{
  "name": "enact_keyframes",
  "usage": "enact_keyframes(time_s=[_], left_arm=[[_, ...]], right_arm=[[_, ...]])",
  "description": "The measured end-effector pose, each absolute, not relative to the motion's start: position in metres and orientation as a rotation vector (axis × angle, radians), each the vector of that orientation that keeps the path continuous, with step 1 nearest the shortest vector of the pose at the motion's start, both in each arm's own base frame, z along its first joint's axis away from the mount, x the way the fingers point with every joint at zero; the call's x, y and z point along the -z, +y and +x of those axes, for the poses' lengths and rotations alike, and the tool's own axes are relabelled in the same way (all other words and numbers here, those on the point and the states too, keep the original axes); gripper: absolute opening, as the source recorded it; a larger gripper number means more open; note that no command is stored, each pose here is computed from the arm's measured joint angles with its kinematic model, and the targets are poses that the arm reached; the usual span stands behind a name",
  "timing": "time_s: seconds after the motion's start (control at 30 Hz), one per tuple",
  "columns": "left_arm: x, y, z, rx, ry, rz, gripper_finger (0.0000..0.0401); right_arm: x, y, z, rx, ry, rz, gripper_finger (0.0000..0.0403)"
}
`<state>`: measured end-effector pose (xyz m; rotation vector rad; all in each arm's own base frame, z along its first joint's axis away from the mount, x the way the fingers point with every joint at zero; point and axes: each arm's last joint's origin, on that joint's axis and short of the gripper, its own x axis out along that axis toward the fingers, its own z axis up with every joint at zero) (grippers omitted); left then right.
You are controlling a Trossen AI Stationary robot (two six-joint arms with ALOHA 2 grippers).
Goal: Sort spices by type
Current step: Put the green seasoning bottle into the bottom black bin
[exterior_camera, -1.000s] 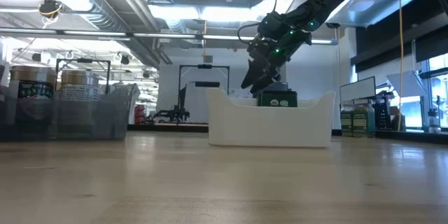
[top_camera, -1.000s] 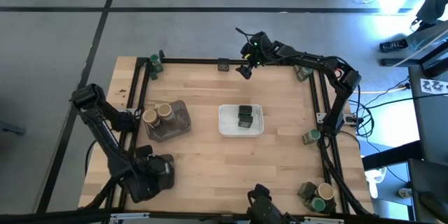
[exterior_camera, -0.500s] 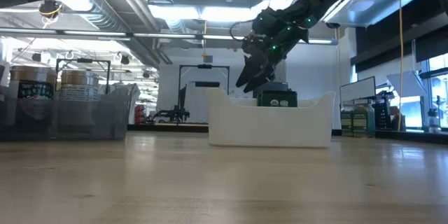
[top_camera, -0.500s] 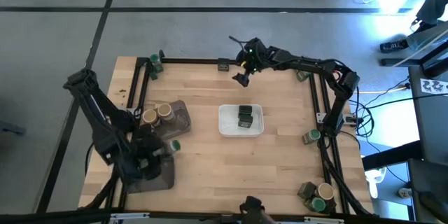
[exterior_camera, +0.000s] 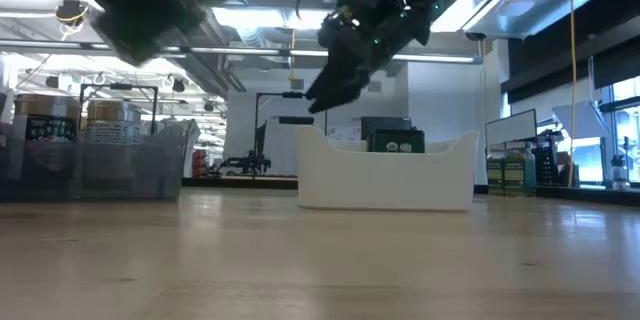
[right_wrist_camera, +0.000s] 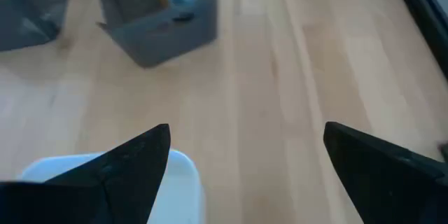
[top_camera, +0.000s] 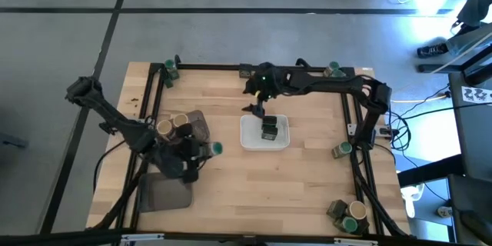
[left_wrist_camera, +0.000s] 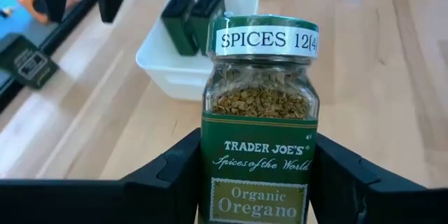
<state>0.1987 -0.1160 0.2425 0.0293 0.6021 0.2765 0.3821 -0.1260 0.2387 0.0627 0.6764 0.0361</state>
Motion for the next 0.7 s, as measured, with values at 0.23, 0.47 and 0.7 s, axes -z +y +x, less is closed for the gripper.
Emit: enact_keyframes(time_s=[0.23, 0.47, 0.7], left_arm=[[-0.211, -0.101, 0.210, -0.274, 0.432, -0.019, 0.0192], [-0.181, -0.087, 0.212, -0.325, 0.360, -0.078, 0.0192], [-0.158, -0.089, 0.222, -0.330, 0.400, -0.028, 0.0192]], right_arm=[[-0.241, -0.097, 0.392, -0.156, 0.646, 0.000, 0.0376], [-0.236, -0.068, 0.395, -0.281, 0.648, 0.015, 0.0376], [-0.200, -0.038, 0.388, -0.323, 0.634, -0.002, 0.0376]])
